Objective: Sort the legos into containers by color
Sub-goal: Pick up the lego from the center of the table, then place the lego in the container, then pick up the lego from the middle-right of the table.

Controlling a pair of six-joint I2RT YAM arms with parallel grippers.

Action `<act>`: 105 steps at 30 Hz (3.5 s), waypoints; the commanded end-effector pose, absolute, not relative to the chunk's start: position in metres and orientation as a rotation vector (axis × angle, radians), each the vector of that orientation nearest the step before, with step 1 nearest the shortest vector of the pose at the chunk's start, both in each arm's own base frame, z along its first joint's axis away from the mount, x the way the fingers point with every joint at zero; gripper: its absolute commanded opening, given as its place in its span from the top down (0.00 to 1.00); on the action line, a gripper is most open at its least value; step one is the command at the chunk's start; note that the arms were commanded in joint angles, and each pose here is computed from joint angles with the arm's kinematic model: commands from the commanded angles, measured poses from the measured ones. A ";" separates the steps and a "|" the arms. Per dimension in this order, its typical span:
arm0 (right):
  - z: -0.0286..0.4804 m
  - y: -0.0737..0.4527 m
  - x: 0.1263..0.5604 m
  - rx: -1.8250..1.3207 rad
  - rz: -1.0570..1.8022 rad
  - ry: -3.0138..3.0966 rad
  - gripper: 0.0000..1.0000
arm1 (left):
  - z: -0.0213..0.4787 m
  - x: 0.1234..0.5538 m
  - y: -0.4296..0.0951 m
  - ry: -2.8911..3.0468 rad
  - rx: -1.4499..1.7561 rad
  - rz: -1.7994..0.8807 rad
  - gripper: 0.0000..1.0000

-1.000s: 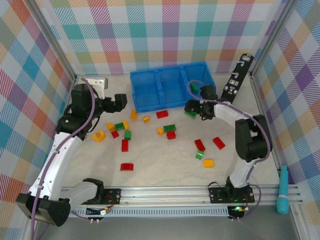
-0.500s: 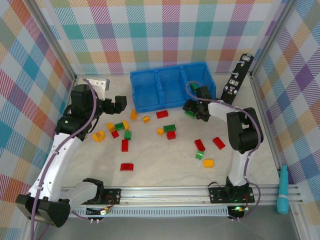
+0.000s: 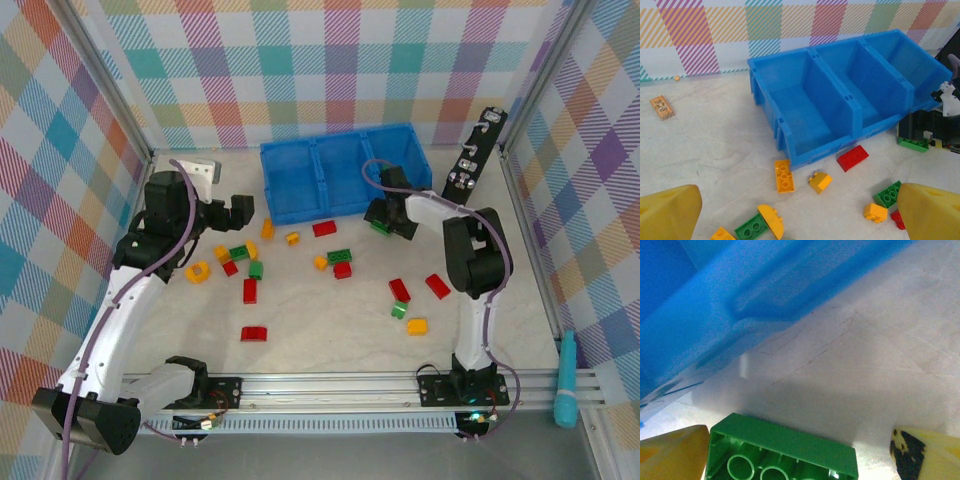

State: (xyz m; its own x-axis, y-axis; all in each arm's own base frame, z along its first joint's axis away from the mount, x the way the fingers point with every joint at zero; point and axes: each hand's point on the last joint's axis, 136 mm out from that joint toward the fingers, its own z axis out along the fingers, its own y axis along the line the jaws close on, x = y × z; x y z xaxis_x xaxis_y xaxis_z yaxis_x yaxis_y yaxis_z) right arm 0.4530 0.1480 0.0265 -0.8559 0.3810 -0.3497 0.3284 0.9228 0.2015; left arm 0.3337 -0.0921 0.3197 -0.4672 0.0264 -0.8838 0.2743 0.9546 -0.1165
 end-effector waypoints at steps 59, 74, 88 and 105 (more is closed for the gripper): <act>0.128 0.118 0.624 0.260 0.010 2.351 0.35 | 0.320 0.325 -0.066 2.109 0.080 -0.170 0.00; 0.164 0.122 0.601 0.212 0.084 2.334 0.23 | 0.315 0.330 -0.073 2.108 0.086 -0.211 0.00; 0.216 0.112 0.484 0.083 0.173 2.369 0.43 | 0.312 0.321 -0.073 2.060 0.100 -0.230 0.00; 0.098 0.029 0.226 0.420 -0.053 2.784 0.07 | 0.299 0.352 -0.102 2.060 0.190 -0.349 0.00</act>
